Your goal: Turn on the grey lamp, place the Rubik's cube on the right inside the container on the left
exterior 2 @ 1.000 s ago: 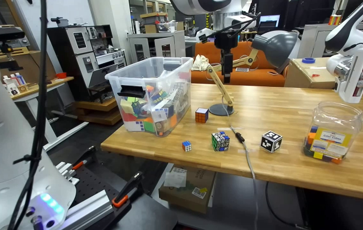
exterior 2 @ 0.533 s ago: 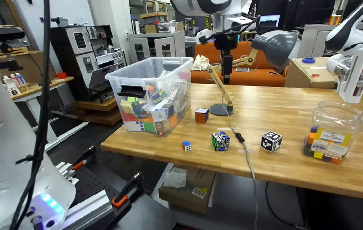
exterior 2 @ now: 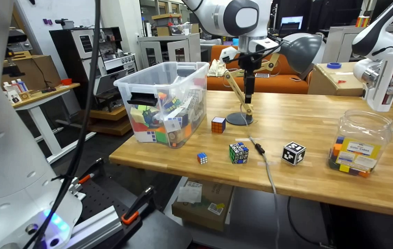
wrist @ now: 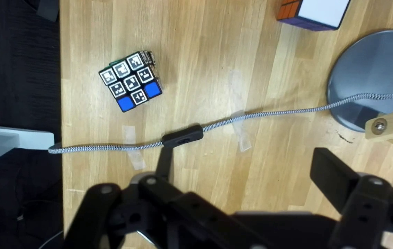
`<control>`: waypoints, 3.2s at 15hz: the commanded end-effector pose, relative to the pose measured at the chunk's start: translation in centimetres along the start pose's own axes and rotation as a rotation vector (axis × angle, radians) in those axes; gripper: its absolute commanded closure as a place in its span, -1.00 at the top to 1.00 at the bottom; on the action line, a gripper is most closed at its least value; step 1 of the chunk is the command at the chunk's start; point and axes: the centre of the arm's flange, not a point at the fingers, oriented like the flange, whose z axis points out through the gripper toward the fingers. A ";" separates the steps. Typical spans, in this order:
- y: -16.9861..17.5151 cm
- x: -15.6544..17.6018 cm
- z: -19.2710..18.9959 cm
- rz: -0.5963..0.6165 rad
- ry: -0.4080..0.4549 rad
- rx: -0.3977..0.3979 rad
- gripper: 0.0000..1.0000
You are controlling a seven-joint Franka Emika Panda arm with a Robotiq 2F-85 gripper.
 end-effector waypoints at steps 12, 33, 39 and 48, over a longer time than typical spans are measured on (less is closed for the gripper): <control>-0.6 2.7 3.4 0.079 -0.013 -0.001 1.00; 1.7 8.0 7.0 0.529 0.035 0.050 1.00; 0.4 8.2 9.5 0.480 0.025 0.020 1.00; 0.6 8.4 10.3 0.295 0.015 -0.024 -0.27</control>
